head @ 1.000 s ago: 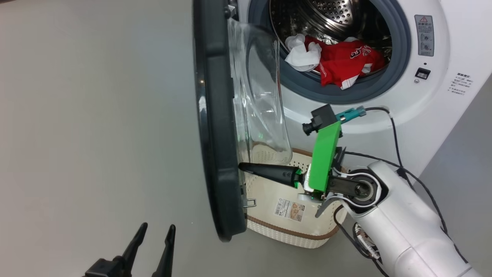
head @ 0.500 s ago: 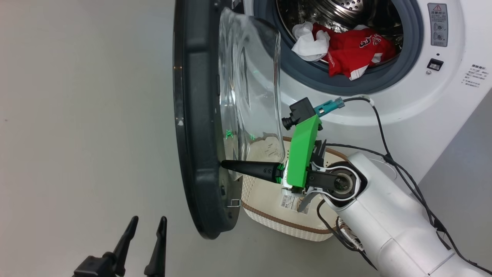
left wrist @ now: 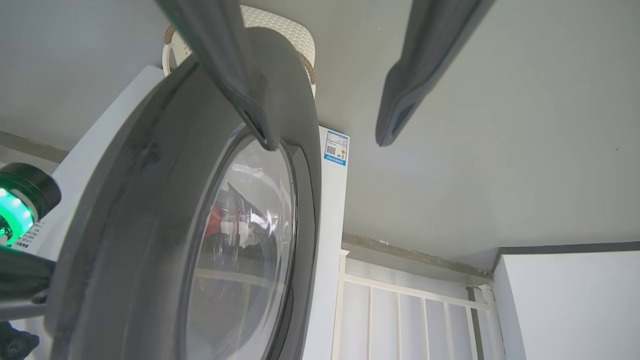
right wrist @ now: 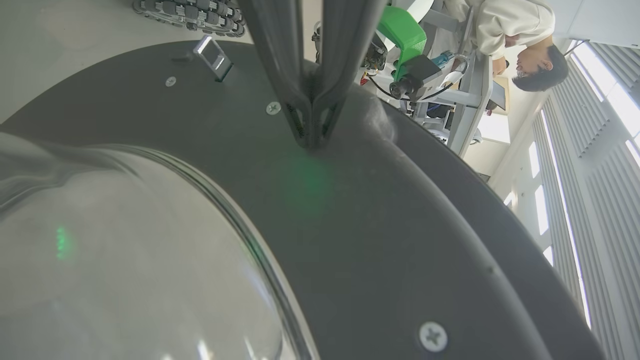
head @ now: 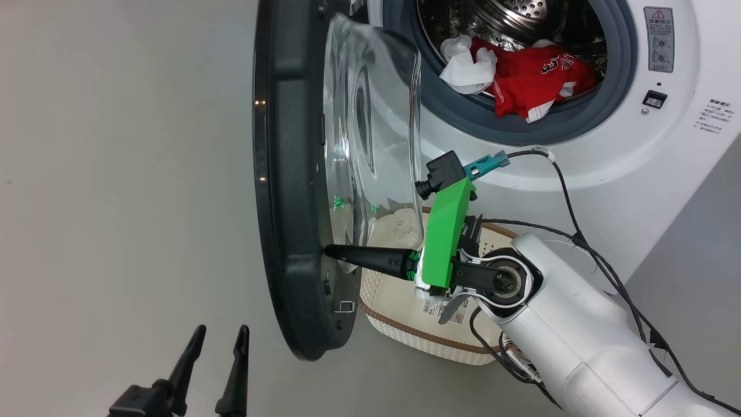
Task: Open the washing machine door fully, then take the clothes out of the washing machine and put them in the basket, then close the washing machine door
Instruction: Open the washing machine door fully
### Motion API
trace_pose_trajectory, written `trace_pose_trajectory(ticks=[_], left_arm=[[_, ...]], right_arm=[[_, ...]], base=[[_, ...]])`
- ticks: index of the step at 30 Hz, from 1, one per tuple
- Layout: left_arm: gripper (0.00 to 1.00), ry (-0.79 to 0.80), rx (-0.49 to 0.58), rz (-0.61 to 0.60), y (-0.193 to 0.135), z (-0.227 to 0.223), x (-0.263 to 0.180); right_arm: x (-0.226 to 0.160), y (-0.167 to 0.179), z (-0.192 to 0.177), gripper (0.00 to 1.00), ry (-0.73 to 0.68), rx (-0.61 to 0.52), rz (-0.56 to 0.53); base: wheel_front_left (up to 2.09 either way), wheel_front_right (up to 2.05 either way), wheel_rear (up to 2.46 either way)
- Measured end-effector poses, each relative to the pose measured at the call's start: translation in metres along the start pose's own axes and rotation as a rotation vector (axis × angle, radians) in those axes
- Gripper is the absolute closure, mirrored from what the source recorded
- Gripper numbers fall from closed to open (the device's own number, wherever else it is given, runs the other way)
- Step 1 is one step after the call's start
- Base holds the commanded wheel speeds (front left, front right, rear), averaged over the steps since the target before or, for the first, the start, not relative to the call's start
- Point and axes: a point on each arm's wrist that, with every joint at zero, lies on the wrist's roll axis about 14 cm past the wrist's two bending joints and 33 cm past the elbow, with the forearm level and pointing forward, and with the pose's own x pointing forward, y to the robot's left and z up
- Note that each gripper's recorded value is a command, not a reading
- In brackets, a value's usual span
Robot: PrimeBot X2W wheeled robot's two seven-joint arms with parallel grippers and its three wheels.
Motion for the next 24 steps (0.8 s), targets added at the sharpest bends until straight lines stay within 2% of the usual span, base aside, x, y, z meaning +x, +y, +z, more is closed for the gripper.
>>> trace_pose_trajectory(ticks=[1,2,3,4,7,14,24], left_arm=[[0.0,-0.001,0.0,-0.001,0.0,0.0,0.0],[0.0,-0.001,-0.001,-0.001,0.0,0.0,0.0],[0.0,-0.002,-0.001,-0.002,0.0,0.0,0.0],[0.0,-0.002,-0.002,-0.002,0.0,0.0,0.0],[0.0,0.0,-0.004,-0.009,-0.002,-0.001,-0.001],[0.0,0.007,-0.021,-0.028,-0.006,-0.004,-0.003],[0.0,0.001,-0.035,-0.044,-0.006,-0.003,-0.005]], right_arm=[[0.0,0.001,0.001,0.92,-0.006,-0.002,0.0],[0.0,0.001,0.002,0.67,-0.012,-0.01,-0.001],[-0.001,0.002,0.003,0.51,-0.023,-0.02,-0.004],[-0.001,0.002,0.005,0.51,-0.032,-0.028,-0.007],[-0.005,-0.001,0.006,0.0,-0.055,-0.053,-0.027],[-0.023,-0.032,-0.008,0.0,-0.083,-0.114,-0.147],[-0.061,-0.072,-0.017,0.0,-0.189,-0.094,-0.279]], base=[[0.0,0.0,0.0],[0.0,0.0,0.0],[0.0,0.0,0.0],[0.0,0.0,0.0],[0.0,0.0,0.0],[0.0,0.0,0.0],[0.0,0.0,0.0]])
